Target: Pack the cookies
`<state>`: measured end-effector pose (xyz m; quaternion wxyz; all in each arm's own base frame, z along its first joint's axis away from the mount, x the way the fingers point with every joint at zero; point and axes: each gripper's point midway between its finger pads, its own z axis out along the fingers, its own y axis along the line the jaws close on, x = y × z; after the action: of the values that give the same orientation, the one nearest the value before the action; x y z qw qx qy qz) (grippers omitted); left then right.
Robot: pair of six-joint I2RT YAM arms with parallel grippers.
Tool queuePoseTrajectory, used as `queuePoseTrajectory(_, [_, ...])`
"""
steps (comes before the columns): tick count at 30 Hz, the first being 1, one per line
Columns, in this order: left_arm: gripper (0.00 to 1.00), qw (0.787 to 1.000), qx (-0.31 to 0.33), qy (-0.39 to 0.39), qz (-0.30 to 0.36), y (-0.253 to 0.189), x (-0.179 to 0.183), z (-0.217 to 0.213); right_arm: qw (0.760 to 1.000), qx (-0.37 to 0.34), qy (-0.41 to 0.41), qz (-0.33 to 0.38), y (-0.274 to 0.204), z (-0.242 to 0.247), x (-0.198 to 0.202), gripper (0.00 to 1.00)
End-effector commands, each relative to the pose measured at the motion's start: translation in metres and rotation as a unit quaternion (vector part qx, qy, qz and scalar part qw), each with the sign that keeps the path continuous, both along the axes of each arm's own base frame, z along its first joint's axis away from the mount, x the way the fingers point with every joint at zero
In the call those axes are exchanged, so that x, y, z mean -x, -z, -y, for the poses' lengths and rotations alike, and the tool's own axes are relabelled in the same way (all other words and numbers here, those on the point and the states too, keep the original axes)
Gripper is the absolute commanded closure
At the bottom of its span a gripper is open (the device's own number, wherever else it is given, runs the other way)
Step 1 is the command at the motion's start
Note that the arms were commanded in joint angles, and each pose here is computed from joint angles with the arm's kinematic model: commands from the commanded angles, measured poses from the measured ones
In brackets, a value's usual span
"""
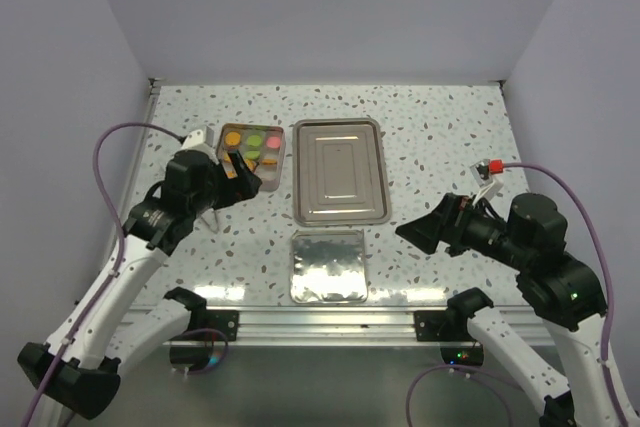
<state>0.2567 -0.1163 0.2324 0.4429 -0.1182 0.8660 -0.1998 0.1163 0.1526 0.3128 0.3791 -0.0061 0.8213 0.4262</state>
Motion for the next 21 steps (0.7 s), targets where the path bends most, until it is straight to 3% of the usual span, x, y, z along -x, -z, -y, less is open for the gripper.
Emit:
queuePoseTrajectory(1, [0.06, 0.995, 0.003, 0.009, -0.096, 0.059, 0.017, 0.020, 0.999, 0.043, 0.018, -0.002, 0.011, 0.011, -0.003, 0.01])
queuePoseTrajectory(12, [0.09, 0.974, -0.071, 0.081, -0.201, 0.145, 0.069, 0.098, 0.997, 0.071, 0.027, -0.023, 0.029, 0.018, -0.002, 0.01])
queuePoseTrajectory(21, [0.38, 0.955, -0.120, 0.091, -0.256, 0.196, 0.086, 0.105, 0.995, 0.095, 0.028, -0.026, 0.036, 0.026, 0.002, 0.01])
